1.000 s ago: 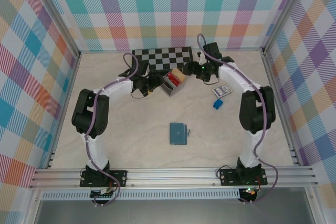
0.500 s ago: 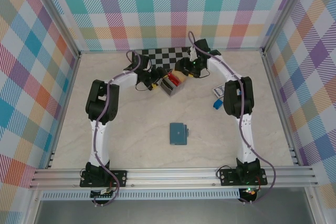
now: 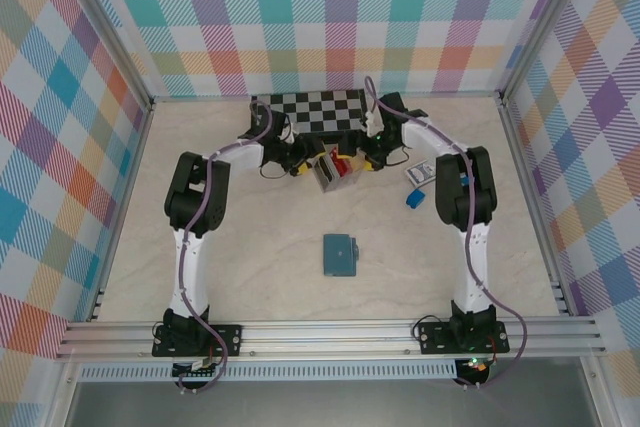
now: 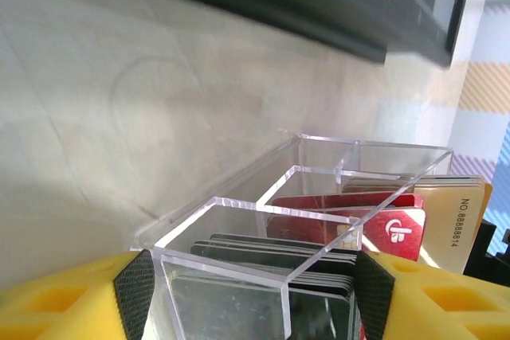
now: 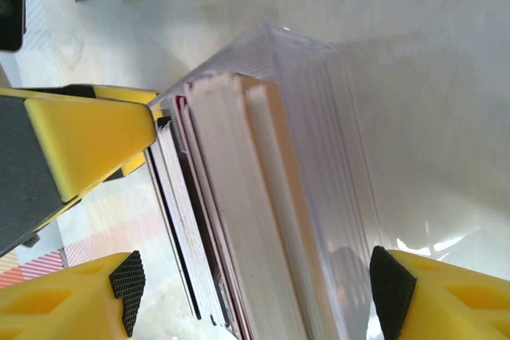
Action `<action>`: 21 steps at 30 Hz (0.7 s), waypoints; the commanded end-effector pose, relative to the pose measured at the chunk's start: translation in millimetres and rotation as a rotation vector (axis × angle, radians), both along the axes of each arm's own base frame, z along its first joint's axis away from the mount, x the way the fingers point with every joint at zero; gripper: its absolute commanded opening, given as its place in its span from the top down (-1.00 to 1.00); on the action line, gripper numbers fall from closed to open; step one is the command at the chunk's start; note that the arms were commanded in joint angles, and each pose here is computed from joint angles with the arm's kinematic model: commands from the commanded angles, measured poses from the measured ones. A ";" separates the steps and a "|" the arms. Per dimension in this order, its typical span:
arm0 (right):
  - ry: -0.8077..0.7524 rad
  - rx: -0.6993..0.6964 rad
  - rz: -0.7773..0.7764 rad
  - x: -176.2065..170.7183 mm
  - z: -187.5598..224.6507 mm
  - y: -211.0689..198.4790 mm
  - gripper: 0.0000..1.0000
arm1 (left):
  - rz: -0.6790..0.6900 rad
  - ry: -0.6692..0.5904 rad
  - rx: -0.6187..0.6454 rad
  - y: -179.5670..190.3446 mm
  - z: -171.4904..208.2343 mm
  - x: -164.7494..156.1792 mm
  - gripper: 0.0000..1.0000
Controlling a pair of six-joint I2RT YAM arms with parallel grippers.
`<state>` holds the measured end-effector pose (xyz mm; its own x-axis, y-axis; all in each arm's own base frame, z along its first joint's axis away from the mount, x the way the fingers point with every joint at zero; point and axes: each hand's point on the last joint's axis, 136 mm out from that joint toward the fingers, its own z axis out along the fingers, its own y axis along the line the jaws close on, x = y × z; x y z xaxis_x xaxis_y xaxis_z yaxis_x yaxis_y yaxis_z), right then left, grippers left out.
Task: Put the credit cards into the card holder
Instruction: Move the storage box to the center of the table.
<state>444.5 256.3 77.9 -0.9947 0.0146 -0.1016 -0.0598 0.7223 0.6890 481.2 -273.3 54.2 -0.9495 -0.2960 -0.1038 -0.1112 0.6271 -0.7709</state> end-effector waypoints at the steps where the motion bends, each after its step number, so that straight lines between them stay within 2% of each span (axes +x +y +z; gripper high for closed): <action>1: -0.049 0.040 0.023 -23.0 25.4 1.2 -0.53 | -0.112 0.018 -0.020 -17.4 8.9 -44.7 -0.35; 5: -0.033 0.028 -0.004 -55.6 22.0 -12.5 -0.53 | -0.152 0.032 -0.006 -25.9 8.0 -84.7 -0.35; 10: -0.041 -0.068 -0.060 -90.1 19.2 -39.4 -0.53 | -0.165 0.012 0.034 -30.8 12.8 -127.2 -0.40; 18: -0.128 -0.273 -0.080 -104.9 35.3 -78.3 -0.47 | -0.099 -0.084 0.064 -16.8 41.7 -137.3 -0.53; 21: -0.169 -0.323 -0.049 -106.3 42.2 -84.8 -0.36 | -0.051 -0.063 0.064 -11.2 41.6 -139.6 -0.52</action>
